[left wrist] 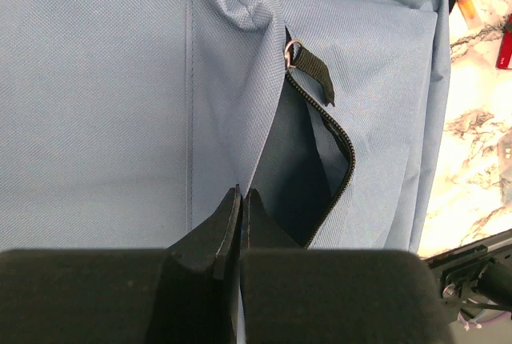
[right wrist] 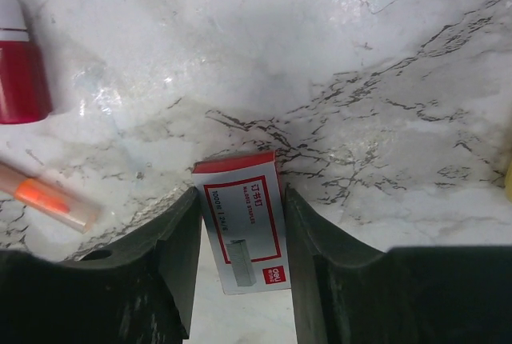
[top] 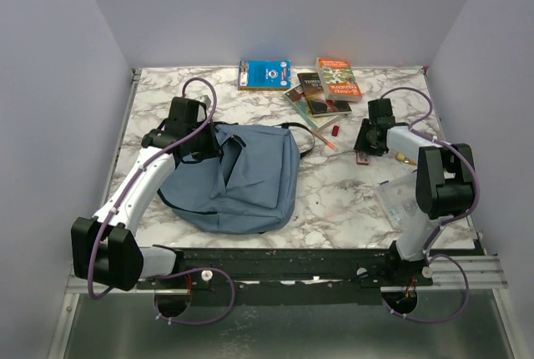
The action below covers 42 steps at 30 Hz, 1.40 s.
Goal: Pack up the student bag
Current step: Pick up the stationery from the center of the board, then place the stationery in the student bag.
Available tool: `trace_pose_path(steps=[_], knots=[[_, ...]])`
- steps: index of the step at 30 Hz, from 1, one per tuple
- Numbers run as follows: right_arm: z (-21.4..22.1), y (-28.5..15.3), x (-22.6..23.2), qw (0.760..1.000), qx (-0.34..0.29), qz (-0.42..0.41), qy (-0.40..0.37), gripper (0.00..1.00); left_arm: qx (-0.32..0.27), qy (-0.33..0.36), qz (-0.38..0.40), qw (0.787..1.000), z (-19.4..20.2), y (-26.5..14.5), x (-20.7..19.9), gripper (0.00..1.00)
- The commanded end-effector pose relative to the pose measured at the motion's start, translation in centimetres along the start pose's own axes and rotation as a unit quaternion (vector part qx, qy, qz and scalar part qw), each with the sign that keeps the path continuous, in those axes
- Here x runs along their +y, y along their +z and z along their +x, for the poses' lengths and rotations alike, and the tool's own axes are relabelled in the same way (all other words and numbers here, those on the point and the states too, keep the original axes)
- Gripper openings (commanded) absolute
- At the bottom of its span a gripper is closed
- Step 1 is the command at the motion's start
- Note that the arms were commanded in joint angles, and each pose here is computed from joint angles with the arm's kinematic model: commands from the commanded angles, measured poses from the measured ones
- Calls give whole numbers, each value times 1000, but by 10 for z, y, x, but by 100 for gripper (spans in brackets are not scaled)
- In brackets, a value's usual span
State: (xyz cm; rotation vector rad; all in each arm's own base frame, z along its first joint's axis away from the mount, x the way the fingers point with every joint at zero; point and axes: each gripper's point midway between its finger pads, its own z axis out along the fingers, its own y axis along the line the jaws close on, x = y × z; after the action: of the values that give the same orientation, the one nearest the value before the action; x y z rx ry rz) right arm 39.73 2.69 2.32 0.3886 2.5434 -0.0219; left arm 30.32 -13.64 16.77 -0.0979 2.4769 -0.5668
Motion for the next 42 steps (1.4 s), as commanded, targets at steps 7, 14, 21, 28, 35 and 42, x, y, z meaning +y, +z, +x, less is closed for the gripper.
trace_pose_path(steps=[7,14,21,28,35,42], knots=[[-38,-76,83,978,-102,-184,-19,28,-11,6,21,1000,-7,0,-8,0],[-26,-188,234,878,-157,-448,-65,28,-11,10,30,999,-7,-2,-12,0],[0,-275,341,773,-178,-606,-61,28,-13,12,39,999,-6,-4,-14,0],[18,-293,390,741,-198,-638,-68,29,-20,13,47,999,-6,-8,-17,0],[28,-276,412,740,-204,-639,-47,31,-20,13,47,999,-6,-7,-17,0],[49,-255,415,740,-232,-625,-85,36,-21,14,45,999,-7,-7,-16,0]])
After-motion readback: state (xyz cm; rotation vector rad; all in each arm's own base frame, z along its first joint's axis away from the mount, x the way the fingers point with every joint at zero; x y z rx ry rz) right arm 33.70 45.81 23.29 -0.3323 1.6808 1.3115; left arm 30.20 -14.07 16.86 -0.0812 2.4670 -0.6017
